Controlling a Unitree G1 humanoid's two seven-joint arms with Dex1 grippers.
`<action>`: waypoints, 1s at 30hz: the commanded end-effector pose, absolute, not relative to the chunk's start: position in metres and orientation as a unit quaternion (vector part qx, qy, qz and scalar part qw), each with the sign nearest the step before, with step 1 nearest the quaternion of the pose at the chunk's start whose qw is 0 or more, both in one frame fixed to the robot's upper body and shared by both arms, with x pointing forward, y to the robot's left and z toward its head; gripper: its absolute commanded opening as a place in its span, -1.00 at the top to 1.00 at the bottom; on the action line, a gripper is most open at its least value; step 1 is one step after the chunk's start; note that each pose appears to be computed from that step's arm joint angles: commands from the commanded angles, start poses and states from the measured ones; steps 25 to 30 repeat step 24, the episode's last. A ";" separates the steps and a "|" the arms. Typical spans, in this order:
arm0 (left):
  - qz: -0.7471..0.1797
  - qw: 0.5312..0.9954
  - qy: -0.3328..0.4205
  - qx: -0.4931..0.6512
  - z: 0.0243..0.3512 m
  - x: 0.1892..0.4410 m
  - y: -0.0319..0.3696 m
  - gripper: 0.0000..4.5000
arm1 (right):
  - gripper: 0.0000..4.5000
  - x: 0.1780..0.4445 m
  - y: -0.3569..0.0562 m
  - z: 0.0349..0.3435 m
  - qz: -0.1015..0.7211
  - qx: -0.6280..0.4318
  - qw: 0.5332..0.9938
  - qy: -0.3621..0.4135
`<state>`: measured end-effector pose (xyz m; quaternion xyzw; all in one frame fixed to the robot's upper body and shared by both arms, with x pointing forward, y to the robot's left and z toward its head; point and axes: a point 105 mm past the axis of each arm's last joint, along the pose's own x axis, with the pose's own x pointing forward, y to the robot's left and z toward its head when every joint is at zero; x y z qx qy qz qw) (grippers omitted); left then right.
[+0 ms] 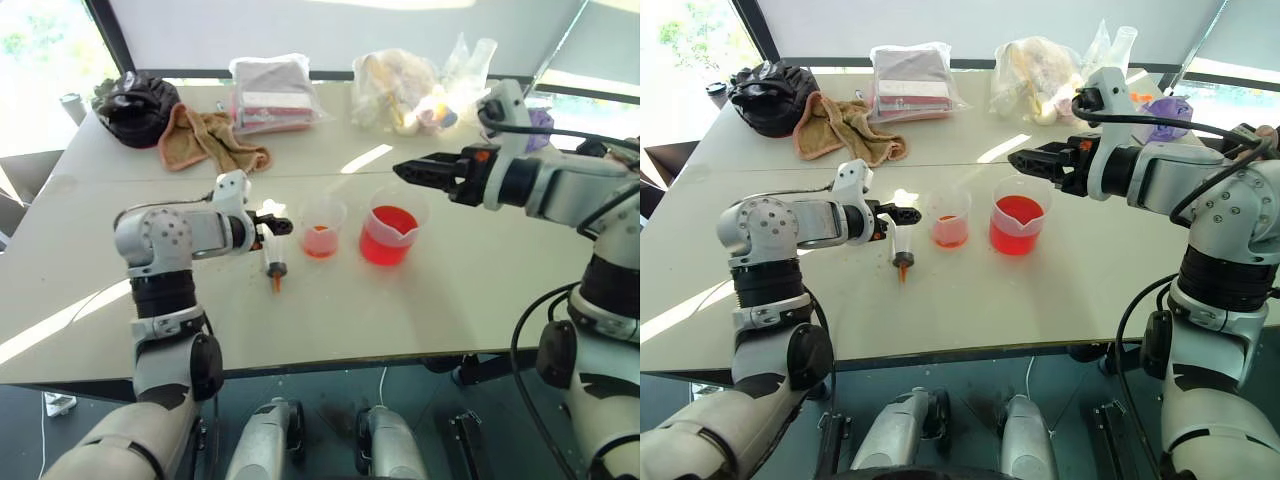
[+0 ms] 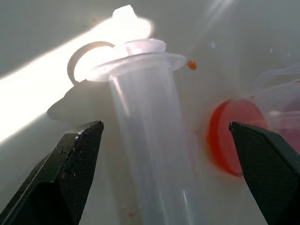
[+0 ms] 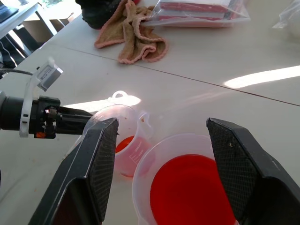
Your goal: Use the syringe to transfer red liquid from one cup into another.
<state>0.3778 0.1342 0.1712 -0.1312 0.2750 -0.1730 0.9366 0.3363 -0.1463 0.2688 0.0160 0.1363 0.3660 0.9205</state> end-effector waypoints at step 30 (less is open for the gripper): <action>-0.447 0.867 0.139 0.169 0.255 0.272 0.209 -0.99 | -0.39 0.312 -0.143 0.255 0.541 -0.279 0.781 0.137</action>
